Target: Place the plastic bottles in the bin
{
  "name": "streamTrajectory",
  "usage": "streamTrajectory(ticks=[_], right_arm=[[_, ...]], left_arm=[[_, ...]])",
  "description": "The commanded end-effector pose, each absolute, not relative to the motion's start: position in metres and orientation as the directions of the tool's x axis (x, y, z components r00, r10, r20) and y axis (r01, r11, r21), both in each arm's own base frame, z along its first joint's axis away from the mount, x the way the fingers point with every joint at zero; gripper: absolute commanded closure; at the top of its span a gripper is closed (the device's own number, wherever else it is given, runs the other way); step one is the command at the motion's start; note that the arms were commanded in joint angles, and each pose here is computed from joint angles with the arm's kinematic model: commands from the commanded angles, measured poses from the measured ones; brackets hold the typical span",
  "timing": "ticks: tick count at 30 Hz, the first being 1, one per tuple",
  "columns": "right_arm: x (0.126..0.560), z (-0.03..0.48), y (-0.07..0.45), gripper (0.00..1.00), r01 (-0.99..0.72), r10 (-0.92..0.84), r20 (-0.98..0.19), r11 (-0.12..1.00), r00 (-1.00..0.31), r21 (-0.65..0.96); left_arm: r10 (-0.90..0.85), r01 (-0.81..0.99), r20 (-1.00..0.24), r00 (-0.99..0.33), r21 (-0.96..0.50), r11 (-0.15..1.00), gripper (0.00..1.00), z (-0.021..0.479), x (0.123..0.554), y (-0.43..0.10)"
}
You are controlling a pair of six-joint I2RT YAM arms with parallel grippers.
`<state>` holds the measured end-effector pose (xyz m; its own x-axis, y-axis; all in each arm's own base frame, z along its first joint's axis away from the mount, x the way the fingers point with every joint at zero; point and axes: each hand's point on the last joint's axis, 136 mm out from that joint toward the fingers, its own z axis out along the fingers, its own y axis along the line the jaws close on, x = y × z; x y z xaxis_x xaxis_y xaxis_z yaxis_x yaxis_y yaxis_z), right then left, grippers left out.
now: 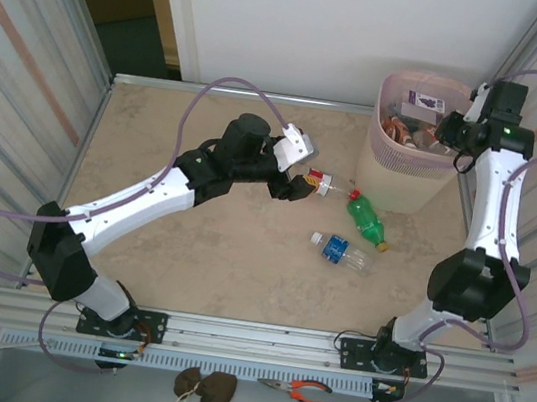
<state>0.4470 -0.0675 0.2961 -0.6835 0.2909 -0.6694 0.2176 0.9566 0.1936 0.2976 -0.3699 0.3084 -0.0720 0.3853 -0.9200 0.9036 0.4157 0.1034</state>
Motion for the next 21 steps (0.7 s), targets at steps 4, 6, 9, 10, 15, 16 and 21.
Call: streamTrajectory(ticks=[4, 6, 9, 10, 15, 16, 21], right_arm=[[0.440, 0.247, -0.083, 0.74, 0.328, 0.353, -0.487, 0.934, -0.799, 0.138], [0.442, 0.241, -0.084, 0.74, 0.329, 0.352, -0.463, 0.935, -0.814, 0.131], [0.445, 0.244, -0.085, 0.74, 0.329, 0.352, -0.462, 0.935, -0.814, 0.131], [0.445, 0.248, -0.084, 0.73, 0.327, 0.351, -0.471, 0.935, -0.810, 0.134], [0.447, 0.286, -0.082, 0.72, 0.310, 0.343, -0.554, 0.938, -0.759, 0.157], [0.446, 0.295, -0.081, 0.72, 0.306, 0.342, -0.572, 0.938, -0.746, 0.162], [0.437, 0.334, -0.072, 0.71, 0.276, 0.332, -0.646, 0.942, -0.687, 0.191]], left_arm=[[0.363, 0.908, -0.929, -0.070, 0.091, 0.408, 0.30, 0.314, 0.300, -0.374], [0.365, 0.907, -0.929, -0.069, 0.094, 0.410, 0.30, 0.313, 0.301, -0.374], [0.364, 0.908, -0.929, -0.069, 0.093, 0.409, 0.30, 0.314, 0.301, -0.375], [0.364, 0.908, -0.929, -0.070, 0.092, 0.409, 0.30, 0.313, 0.301, -0.375], [0.361, 0.909, -0.930, -0.070, 0.090, 0.408, 0.30, 0.314, 0.301, -0.375], [0.360, 0.908, -0.930, -0.070, 0.090, 0.409, 0.30, 0.315, 0.301, -0.375], [0.360, 0.906, -0.931, -0.065, 0.096, 0.412, 0.30, 0.317, 0.301, -0.373]])
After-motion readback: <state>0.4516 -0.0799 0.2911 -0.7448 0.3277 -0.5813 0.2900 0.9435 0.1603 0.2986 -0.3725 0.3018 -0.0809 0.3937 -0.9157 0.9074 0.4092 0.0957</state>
